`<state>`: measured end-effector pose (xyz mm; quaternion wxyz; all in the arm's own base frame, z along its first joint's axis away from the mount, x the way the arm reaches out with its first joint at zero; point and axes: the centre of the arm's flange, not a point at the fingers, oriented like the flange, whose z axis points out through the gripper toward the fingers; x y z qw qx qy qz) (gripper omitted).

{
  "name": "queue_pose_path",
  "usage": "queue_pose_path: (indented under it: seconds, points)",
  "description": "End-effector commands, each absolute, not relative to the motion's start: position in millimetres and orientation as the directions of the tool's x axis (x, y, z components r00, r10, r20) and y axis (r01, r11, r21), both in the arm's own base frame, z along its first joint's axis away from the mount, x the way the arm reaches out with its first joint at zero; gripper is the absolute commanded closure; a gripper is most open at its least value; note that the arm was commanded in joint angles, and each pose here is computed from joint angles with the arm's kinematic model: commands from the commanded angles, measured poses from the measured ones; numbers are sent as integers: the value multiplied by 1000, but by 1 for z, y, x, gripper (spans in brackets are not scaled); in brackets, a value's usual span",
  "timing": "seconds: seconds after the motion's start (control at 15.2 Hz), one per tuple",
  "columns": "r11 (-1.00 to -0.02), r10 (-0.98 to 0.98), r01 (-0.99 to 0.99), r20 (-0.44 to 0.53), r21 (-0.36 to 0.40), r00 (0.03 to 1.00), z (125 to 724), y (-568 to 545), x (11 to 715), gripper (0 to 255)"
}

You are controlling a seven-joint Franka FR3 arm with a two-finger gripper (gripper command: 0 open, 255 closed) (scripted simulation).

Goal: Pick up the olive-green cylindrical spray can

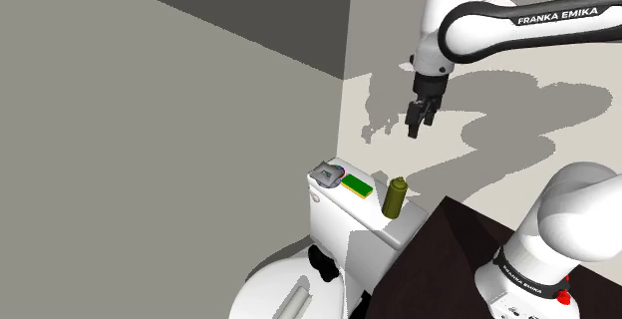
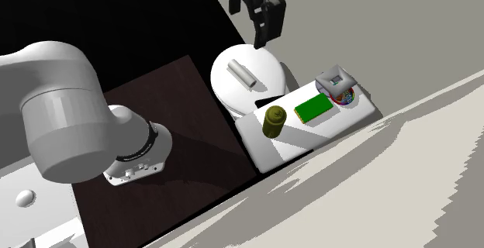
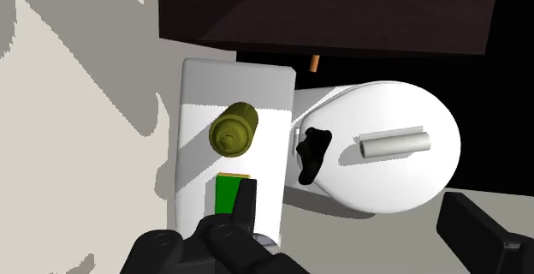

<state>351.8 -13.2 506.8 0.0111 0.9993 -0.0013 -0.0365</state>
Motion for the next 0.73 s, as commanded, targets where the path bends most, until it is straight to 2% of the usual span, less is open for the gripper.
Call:
queue_pose_path:
  seconds: [0.0, 0.66]
  points:
    - [-999, 8, 11, -87, 36, 996, 484, -17, 360, 0]
    - [-992, 55, 73, -168, 99, 984, 361, -50, 400, 0]
